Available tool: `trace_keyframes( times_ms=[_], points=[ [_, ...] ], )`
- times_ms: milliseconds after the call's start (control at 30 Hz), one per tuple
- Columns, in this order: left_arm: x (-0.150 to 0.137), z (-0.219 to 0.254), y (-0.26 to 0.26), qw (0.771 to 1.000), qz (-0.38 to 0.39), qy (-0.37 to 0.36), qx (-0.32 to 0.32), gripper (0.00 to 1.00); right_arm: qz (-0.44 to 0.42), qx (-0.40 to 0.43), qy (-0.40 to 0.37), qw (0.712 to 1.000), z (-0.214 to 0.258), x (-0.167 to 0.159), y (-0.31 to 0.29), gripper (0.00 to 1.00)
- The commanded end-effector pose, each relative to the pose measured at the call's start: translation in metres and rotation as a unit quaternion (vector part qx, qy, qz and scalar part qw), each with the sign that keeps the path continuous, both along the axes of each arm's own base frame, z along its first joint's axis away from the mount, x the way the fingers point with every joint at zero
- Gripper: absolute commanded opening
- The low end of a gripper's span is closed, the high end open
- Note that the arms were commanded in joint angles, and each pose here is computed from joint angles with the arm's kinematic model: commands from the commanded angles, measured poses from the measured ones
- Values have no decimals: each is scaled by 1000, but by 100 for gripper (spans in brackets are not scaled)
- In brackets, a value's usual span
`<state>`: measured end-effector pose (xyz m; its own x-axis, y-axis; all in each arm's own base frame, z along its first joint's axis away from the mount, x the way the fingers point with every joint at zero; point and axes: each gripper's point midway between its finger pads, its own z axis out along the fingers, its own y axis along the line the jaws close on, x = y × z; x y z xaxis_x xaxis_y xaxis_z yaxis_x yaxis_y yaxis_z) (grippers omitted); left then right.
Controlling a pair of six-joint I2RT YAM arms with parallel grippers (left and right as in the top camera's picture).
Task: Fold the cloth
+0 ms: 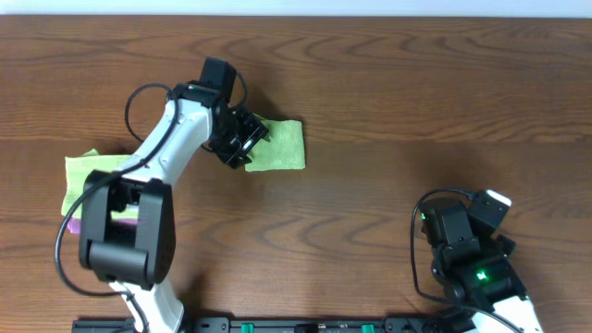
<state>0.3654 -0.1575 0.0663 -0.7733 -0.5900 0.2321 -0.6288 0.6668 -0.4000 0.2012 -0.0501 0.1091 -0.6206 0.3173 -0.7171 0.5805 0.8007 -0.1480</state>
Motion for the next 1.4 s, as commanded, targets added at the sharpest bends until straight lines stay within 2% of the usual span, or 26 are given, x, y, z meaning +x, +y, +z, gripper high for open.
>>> trace_keyframes(
  times_ms=[0,267,400,500,900,1367],
  points=[
    [-9,21,2,999,23,-19,-10,60,-13,-5,-7,1000,1,-1,-4,99],
    [-37,37,23,997,47,-59,22,64,-13,-5,-7,1000,1,-1,-4,99],
    [-52,21,29,997,55,-52,31,64,-13,-5,-7,1000,1,-1,-4,99],
    [-55,0,26,996,70,-57,14,64,-13,-5,-7,1000,1,-1,-4,99],
    [-39,-30,18,984,98,-145,-33,71,-13,-5,-7,1000,1,-1,-4,99],
    [-32,-40,29,974,122,-192,-19,72,-13,-5,-7,1000,1,-1,-4,99]
  ],
)
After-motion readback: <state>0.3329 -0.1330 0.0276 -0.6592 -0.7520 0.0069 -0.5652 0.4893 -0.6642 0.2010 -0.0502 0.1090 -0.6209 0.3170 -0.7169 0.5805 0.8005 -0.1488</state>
